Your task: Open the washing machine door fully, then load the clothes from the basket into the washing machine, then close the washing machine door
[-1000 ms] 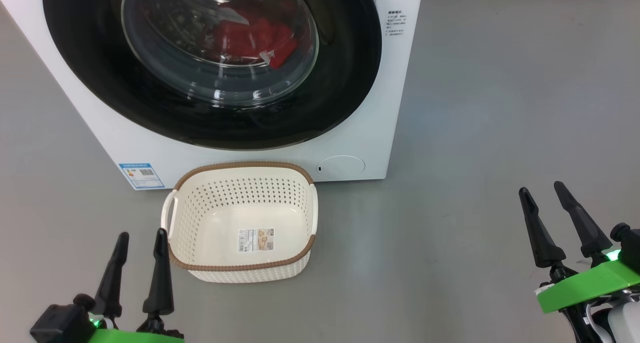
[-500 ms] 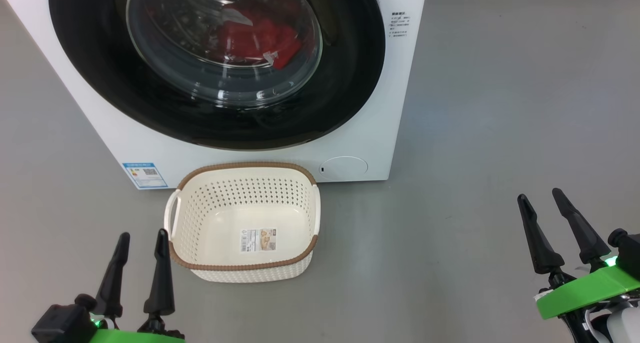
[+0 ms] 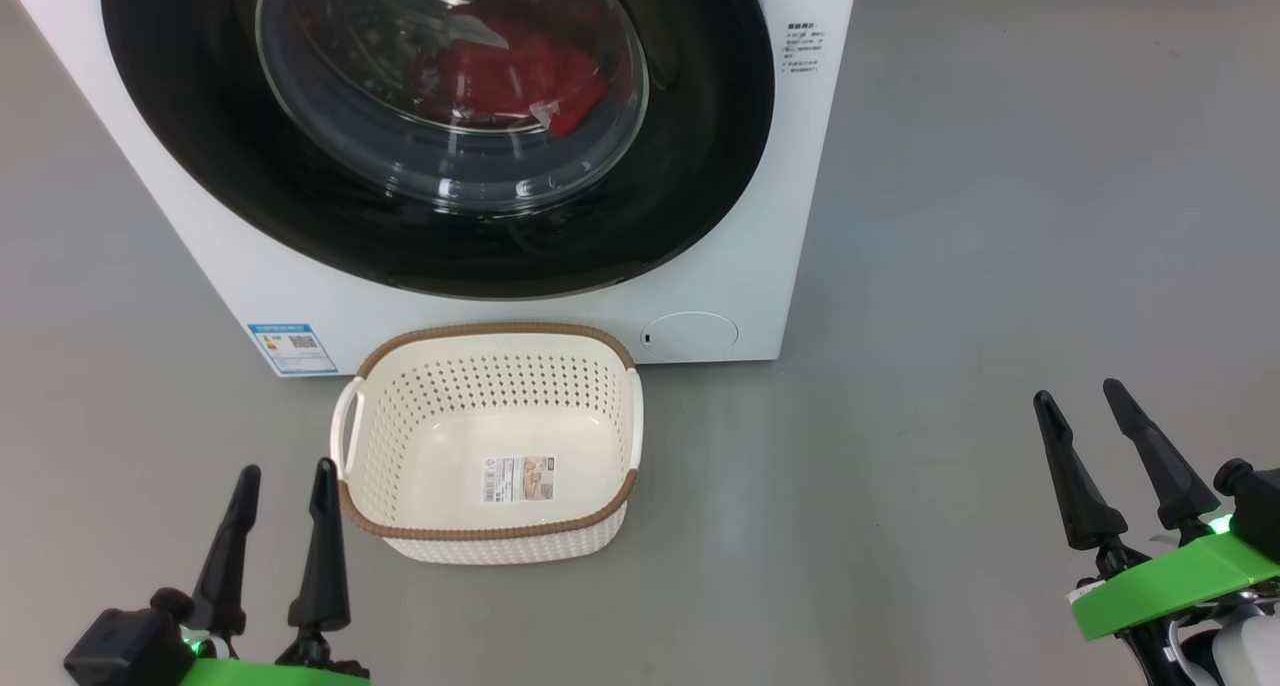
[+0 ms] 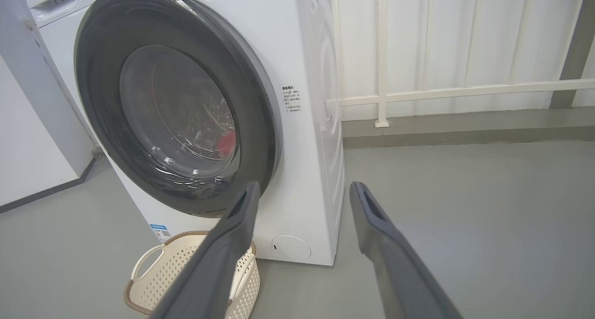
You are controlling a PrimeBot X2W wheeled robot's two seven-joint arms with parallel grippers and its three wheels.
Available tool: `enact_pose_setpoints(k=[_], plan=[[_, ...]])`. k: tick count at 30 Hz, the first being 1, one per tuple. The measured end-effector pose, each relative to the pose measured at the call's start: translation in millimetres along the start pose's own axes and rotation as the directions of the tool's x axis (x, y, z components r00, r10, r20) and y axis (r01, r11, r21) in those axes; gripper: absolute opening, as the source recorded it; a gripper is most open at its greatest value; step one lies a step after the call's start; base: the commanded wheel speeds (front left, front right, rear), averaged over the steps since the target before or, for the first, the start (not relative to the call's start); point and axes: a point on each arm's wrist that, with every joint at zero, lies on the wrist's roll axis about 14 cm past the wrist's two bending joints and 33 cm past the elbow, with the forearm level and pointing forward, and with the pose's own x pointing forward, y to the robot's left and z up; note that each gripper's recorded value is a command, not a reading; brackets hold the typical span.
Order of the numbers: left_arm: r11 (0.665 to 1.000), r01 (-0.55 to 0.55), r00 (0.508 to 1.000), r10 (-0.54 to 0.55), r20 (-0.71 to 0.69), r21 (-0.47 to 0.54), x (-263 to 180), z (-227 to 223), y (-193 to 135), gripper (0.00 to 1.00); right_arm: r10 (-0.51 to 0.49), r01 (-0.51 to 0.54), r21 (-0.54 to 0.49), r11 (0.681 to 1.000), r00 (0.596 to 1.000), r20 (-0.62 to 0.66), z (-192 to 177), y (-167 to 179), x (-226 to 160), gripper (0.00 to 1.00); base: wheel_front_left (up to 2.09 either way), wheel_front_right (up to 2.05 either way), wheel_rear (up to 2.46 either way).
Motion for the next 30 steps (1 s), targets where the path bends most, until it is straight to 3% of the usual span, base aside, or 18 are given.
enact_pose_setpoints(k=[2, 3, 11, 30], plan=[[1.0, 0.002, 1.0, -0.002, 0.001, 0.0, 0, 0, -1, 1.0, 0.0, 0.0, 0.0, 1.0, 1.0, 0.001, 0, 0, 0, 1.0, 0.0, 0.0, 0.0], [1.0, 0.006, 1.0, -0.006, -0.001, -0.001, 0, 0, -2, 0.0, 0.0, 0.0, 0.0, 1.0, 1.0, 0.001, 1, 0, 0, 0.0, 0.0, 0.0, 0.0], [0.998, -0.043, 0.994, 0.037, -0.107, -0.052, -16, -35, 2, 0.0, -0.037, 0.045, 0.071, 0.996, 0.993, -0.114, -41, 5, -18, 0.0, 0.0, 0.0, 0.0], [0.966, -0.116, 0.986, 0.084, -0.145, -0.233, -19, -41, 11, 0.0, -0.097, 0.128, 0.262, 0.957, 0.987, -0.128, -42, -2, -20, 0.0, 0.0, 0.0, 0.0]])
